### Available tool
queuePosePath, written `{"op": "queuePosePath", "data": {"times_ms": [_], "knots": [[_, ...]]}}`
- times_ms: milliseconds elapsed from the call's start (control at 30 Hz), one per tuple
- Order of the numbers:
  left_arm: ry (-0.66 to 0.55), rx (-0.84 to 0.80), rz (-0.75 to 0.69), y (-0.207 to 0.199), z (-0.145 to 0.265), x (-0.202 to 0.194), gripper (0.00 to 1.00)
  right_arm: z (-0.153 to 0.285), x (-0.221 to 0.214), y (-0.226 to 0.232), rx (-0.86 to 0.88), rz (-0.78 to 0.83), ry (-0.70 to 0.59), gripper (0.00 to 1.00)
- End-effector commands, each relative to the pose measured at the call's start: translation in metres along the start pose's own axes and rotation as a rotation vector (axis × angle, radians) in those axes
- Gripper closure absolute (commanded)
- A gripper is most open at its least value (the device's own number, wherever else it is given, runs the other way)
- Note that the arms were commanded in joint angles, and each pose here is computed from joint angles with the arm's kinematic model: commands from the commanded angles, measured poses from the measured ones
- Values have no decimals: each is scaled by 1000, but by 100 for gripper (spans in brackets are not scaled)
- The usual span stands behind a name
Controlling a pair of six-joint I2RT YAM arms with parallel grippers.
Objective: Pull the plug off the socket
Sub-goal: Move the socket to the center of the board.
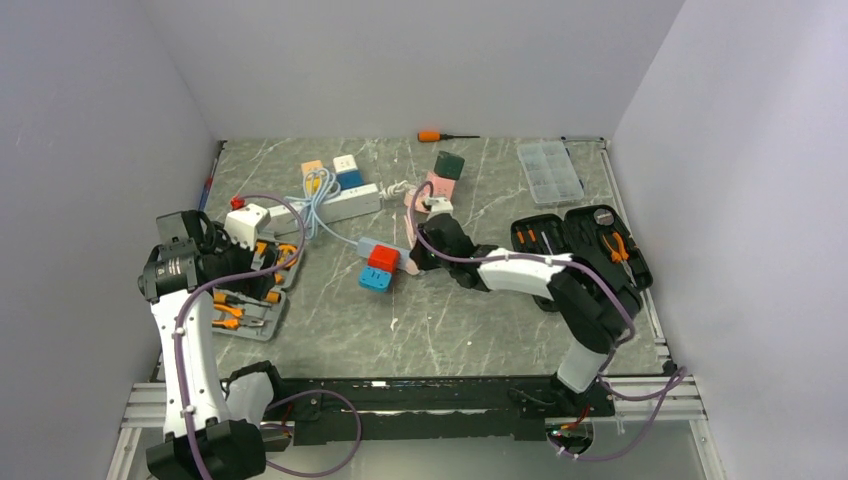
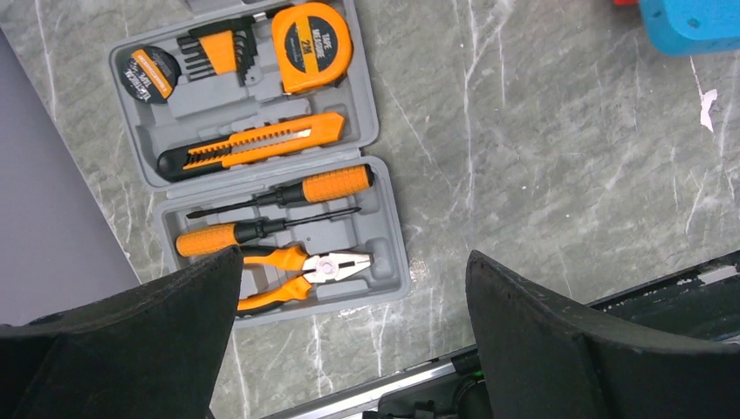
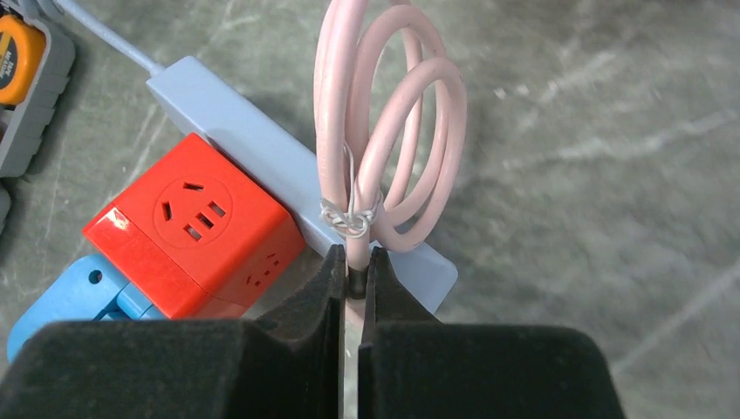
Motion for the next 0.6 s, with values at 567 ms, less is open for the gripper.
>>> {"op": "queuePosePath", "data": {"times_ms": [567], "knots": [[-26, -76, -131, -18, -14, -2, 1, 77, -108, -41, -208, -136, 344, 97]]}}
Point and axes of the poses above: each gripper's point midway between its finger pads, its own z axis back along the fingers, its own y axis along the line the jaws close on, x = y × z, the point moved 6 cm from there along z, back along the fingers, and after that the axes turned 13 degrees about z, right-handed, at the moved point
